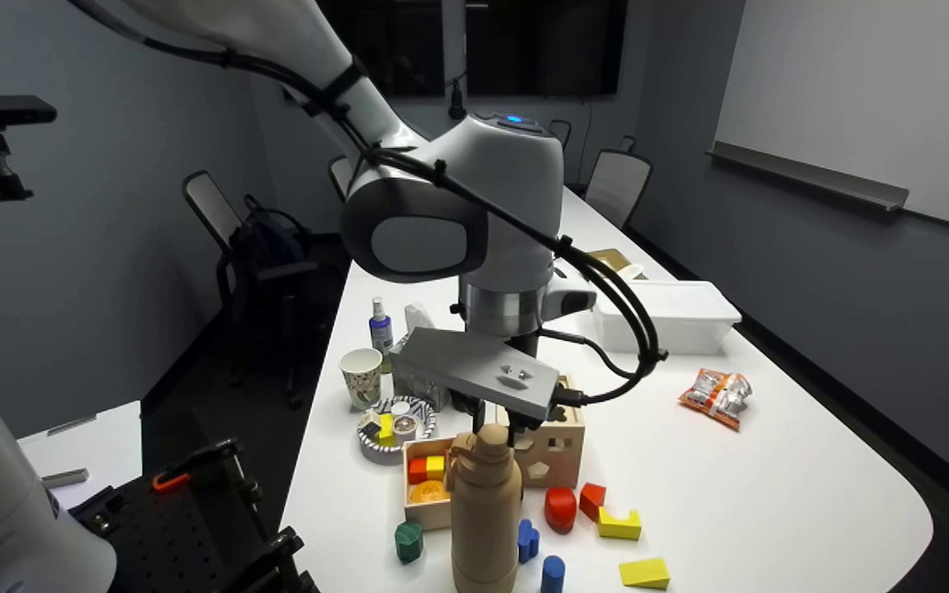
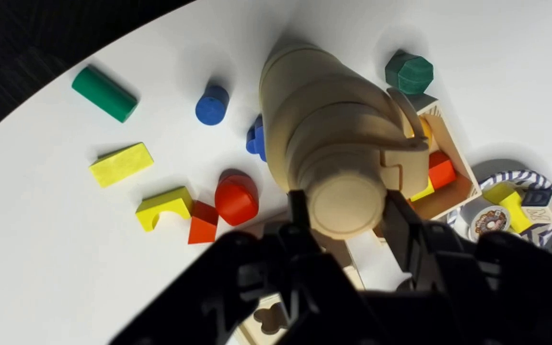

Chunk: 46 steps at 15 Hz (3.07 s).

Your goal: Turn the lid on the beige bottle.

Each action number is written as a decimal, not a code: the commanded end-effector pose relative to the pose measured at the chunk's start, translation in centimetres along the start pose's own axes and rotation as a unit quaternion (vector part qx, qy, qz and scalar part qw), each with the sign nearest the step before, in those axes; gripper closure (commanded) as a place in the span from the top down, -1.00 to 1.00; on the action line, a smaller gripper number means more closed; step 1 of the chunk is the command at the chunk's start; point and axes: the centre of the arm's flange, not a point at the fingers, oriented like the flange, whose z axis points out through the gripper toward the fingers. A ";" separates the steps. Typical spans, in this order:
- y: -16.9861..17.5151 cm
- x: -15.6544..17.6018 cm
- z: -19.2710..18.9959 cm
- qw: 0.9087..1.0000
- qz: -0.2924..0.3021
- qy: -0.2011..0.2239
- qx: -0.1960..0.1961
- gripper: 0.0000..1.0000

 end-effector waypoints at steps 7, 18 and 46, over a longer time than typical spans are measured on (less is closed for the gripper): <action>0.4 1.8 0.0 0.993 -0.116 -0.027 0.020 -0.65; 0.6 1.6 -0.2 0.978 -0.200 -0.057 0.030 -0.65; -2.5 4.0 -9.8 0.956 0.284 -0.038 -0.059 1.00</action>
